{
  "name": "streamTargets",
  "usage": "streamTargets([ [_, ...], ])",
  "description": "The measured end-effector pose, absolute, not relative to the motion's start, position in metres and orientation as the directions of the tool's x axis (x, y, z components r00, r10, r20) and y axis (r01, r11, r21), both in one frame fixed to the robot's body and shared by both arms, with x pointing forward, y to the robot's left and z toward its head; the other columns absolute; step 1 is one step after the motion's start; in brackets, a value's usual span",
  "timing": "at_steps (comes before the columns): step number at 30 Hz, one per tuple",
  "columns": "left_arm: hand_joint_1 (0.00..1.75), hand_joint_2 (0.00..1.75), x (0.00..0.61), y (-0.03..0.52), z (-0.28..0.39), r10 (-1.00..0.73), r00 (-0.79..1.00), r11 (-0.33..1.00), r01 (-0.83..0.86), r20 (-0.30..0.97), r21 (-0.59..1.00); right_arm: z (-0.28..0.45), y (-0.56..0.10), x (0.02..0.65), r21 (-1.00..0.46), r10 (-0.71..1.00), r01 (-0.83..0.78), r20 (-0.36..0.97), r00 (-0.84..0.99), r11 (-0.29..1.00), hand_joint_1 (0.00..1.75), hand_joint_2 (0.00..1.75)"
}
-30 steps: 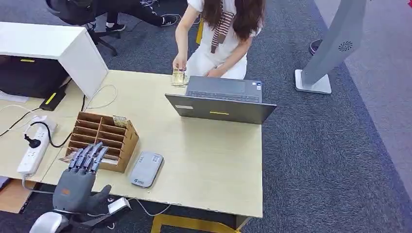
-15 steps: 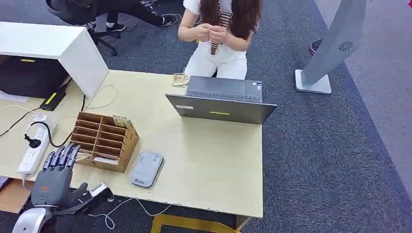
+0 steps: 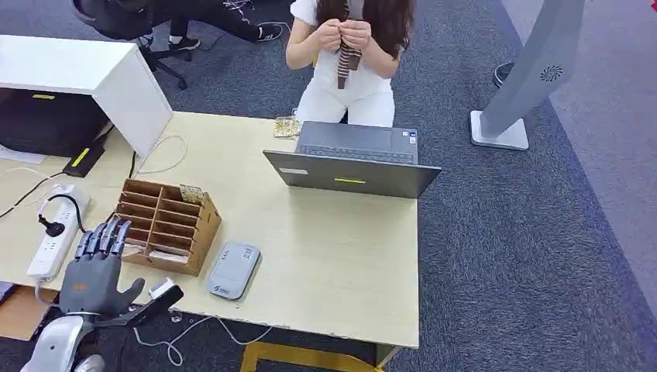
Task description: Pass the card to the sensor for recognition and then transmit it.
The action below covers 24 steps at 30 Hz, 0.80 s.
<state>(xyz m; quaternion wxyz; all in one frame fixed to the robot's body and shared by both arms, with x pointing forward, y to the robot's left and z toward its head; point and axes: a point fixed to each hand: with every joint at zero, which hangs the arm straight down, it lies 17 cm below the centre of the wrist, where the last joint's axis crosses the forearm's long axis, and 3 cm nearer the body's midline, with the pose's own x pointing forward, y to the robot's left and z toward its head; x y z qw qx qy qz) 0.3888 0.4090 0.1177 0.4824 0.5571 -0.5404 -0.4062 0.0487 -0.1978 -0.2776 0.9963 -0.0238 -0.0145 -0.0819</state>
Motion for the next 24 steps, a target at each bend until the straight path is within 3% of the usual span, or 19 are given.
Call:
streamTargets([
  [24,0.00,1.75,0.403,0.461,0.115,-0.977,0.204,0.005,-0.235,0.054,0.972,-0.277,-0.196,0.050,-0.036,-0.123,0.125,0.035,0.992,0.992,0.00,1.75],
])
